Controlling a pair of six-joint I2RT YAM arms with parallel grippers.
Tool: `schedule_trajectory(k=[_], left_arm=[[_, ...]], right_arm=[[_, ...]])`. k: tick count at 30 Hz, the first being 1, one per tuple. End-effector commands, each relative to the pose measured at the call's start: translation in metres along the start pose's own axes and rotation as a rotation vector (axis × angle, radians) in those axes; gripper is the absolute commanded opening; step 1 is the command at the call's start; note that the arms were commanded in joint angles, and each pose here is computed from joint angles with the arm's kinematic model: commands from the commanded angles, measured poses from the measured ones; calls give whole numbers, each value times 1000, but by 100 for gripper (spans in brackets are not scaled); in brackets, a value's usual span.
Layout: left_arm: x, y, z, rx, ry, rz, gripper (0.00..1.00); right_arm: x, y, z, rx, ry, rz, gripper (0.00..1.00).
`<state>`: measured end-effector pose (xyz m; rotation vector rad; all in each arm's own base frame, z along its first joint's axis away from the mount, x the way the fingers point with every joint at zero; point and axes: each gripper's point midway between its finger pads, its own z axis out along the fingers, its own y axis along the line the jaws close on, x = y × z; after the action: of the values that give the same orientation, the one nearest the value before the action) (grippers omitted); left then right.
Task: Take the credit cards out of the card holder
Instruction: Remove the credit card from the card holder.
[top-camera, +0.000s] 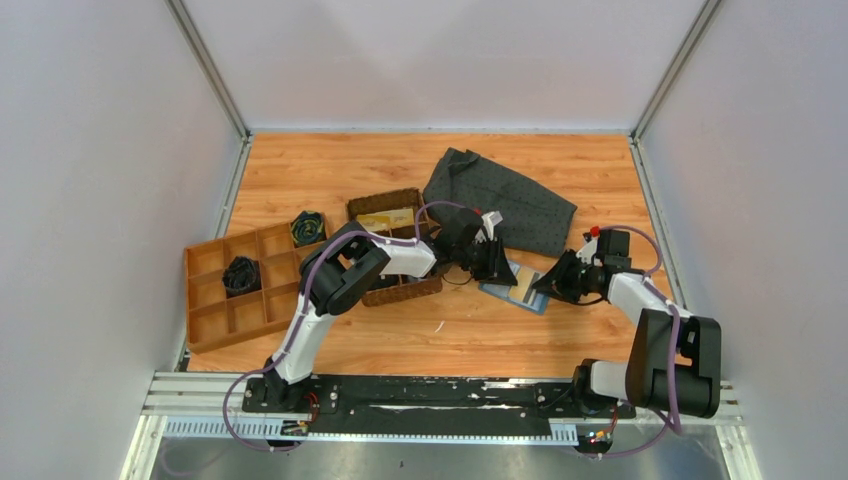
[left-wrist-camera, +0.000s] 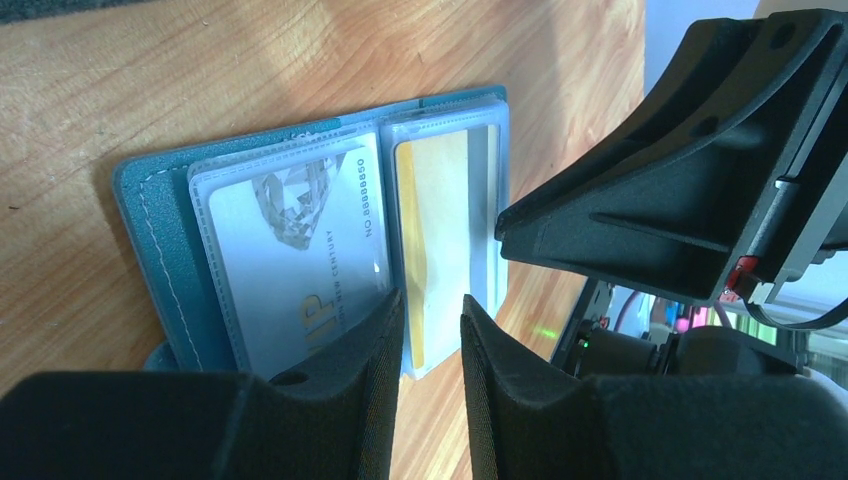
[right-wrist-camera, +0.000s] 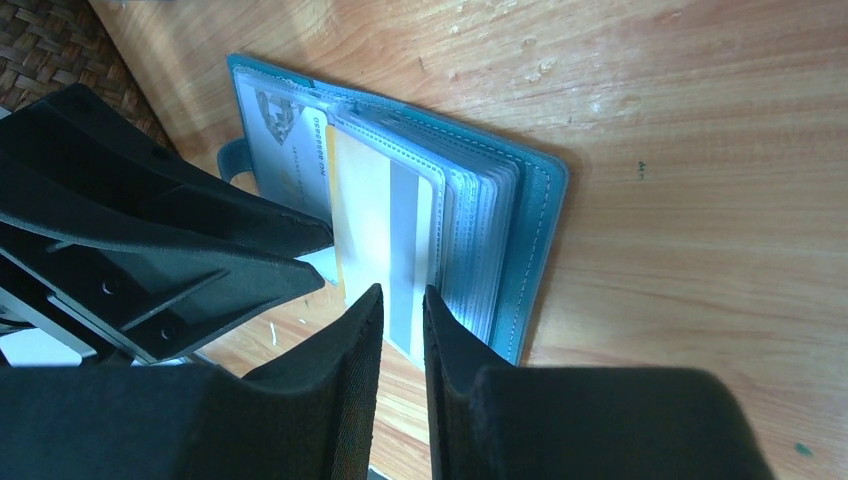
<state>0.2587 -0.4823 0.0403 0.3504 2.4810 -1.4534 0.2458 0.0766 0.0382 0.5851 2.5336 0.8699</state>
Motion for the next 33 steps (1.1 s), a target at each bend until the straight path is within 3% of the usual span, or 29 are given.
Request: schedule_trajectory(k=[1,18,27,29,33], left_arm=[[12,14,5,-17,33,-12,30],[13,26,2,-27,43,-25,29],[9,16,-1,7,50,-16,12],[7,13,-1,17,52,-14,2],[4,8,-5,30,48,-12,0]], right_arm=[[15,-14,5,45,33,5,24],[23,-26,17,58,73,13,24],[23,-27,18,61,77,17,23],[23,-27,18,61,74,17,23],[23,-28,17,72,68,19,22]])
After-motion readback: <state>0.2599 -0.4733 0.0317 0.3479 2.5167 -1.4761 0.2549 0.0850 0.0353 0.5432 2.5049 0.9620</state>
